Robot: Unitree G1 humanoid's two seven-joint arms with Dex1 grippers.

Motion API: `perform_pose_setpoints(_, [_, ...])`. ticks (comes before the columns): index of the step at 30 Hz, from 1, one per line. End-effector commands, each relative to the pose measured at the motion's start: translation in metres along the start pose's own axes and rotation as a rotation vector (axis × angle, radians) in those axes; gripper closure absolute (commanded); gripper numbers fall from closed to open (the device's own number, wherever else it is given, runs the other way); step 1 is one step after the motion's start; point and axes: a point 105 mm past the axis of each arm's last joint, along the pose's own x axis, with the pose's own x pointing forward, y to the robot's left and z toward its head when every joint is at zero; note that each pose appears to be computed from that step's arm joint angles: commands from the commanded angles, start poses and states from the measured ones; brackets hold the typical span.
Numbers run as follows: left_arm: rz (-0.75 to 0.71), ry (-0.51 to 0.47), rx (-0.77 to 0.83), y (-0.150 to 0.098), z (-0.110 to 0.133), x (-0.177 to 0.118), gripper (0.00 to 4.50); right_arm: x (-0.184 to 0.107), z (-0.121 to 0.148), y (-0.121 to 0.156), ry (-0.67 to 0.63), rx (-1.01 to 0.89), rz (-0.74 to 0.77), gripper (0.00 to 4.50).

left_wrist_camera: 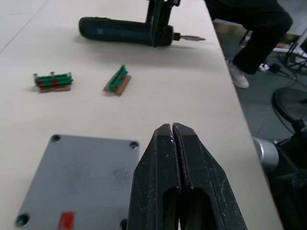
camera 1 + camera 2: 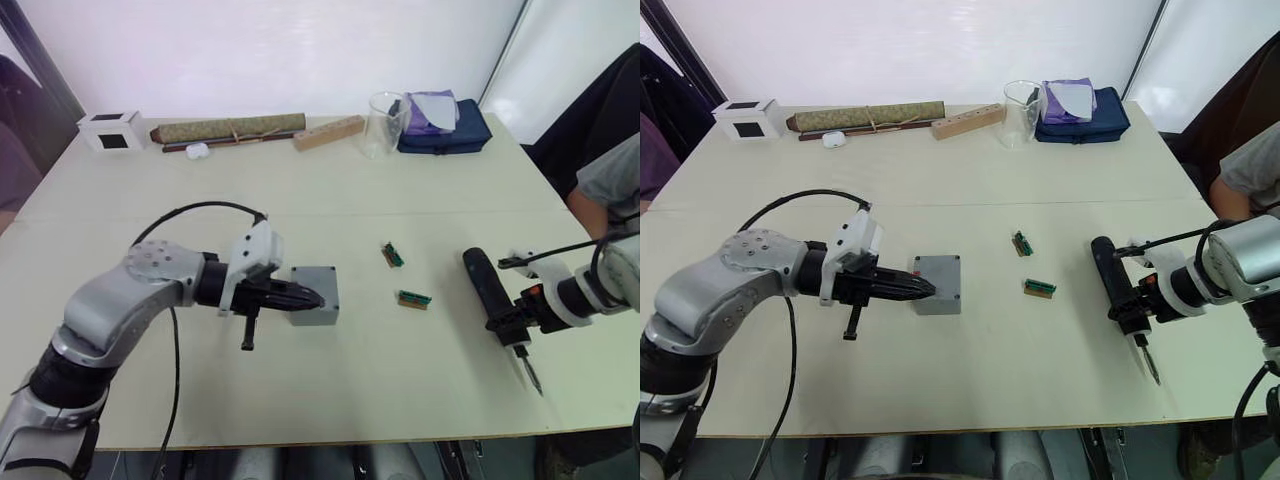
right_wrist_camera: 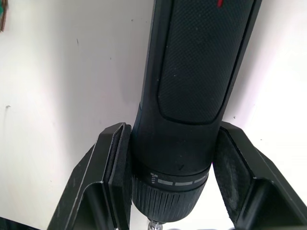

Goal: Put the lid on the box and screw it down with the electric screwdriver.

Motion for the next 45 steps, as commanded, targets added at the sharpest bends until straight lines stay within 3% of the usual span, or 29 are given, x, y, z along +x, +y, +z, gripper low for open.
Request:
perform_pose_setpoints(1, [0.096, 0.016, 0.006, 0.017, -0.004, -0.022, 4.50, -0.028, 0.053, -0.008, -0.298, -0.110, -0.069, 2.45])
perform_pose_setpoints(3, [0.149, 0.015, -0.030, 0.029, -0.008, -0.032, 4.50, -0.071, 0.109, 0.019, -0.704, -0.286, -0.028, 2.45])
perform_pose_setpoints(6, [0.164, -0.002, -0.057, 0.036, -0.010, -0.035, 4.50, -0.119, 0.136, 0.066, -1.139, -0.406, 0.083, 2.45])
perform_pose_setpoints(8, [0.161, -0.001, -0.058, 0.039, -0.012, -0.033, 4.50, -0.133, 0.133, 0.101, -1.306, -0.427, 0.220, 2.45])
perform_pose_setpoints(12, [0.163, -0.021, -0.062, 0.046, -0.012, -0.026, 4.50, -0.136, 0.124, 0.150, -1.483, -0.446, 0.369, 2.45])
perform_pose_setpoints(17, [0.140, -0.014, -0.042, 0.047, -0.017, -0.010, 4.50, -0.116, 0.114, 0.192, -1.554, -0.447, 0.461, 2.45])
perform_pose_setpoints(24, [0.110, 0.002, -0.019, 0.047, -0.024, 0.006, 4.50, -0.091, 0.103, 0.219, -1.558, -0.536, 0.453, 2.45])
perform_pose_setpoints(37, [0.112, 0.086, -0.031, 0.050, -0.060, 0.034, 4.50, -0.058, 0.088, 0.235, -1.499, -0.572, 0.450, 2.45])
perform_pose_setpoints(45, [0.112, 0.090, -0.028, 0.051, -0.059, 0.032, 4.50, -0.042, 0.091, 0.231, -1.486, -0.585, 0.406, 2.45])
